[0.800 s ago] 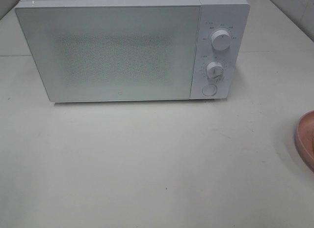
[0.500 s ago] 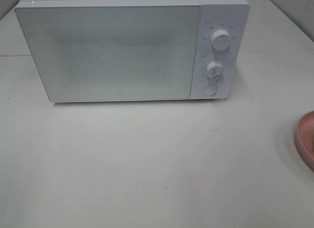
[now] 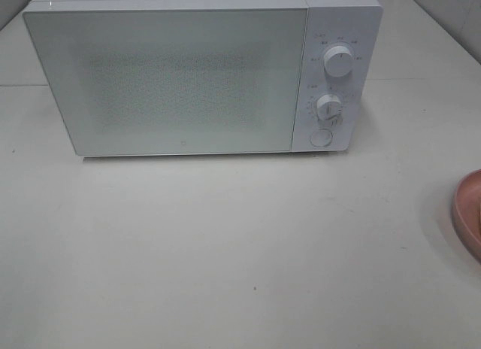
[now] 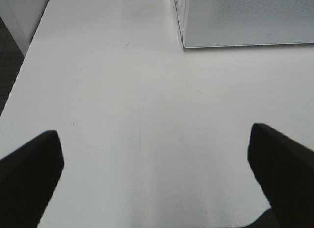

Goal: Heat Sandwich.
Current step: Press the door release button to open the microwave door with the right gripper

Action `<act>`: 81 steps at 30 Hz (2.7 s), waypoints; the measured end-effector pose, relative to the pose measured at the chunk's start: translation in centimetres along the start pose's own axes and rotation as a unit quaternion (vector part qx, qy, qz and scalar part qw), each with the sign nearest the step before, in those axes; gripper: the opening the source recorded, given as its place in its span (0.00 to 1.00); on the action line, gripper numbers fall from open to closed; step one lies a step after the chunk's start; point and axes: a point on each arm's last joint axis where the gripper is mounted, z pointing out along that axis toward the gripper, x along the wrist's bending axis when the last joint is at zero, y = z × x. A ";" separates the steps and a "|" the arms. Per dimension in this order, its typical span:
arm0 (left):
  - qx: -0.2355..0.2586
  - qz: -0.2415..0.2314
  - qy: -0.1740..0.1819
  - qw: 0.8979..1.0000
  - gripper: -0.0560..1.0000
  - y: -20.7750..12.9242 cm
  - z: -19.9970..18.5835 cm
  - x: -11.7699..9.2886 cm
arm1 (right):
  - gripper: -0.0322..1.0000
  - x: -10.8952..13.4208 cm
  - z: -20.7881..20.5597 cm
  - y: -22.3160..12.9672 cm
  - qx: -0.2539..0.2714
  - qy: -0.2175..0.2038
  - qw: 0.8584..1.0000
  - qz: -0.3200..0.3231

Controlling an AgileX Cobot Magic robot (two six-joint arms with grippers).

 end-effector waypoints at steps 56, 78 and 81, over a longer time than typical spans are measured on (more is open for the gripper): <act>0.000 0.000 0.000 1.000 0.97 0.0 0.0 0.0 | 0.76 2.3 17.7 7.8 0.013 0.034 0.999 -0.025; 0.000 0.000 0.000 1.000 0.97 0.0 0.0 0.0 | 0.76 4.0 25.9 5.5 -0.137 0.054 0.989 -0.026; 0.000 0.000 0.000 1.000 0.97 0.0 0.0 0.0 | 0.76 4.9 25.7 4.1 -0.166 0.034 0.985 -0.043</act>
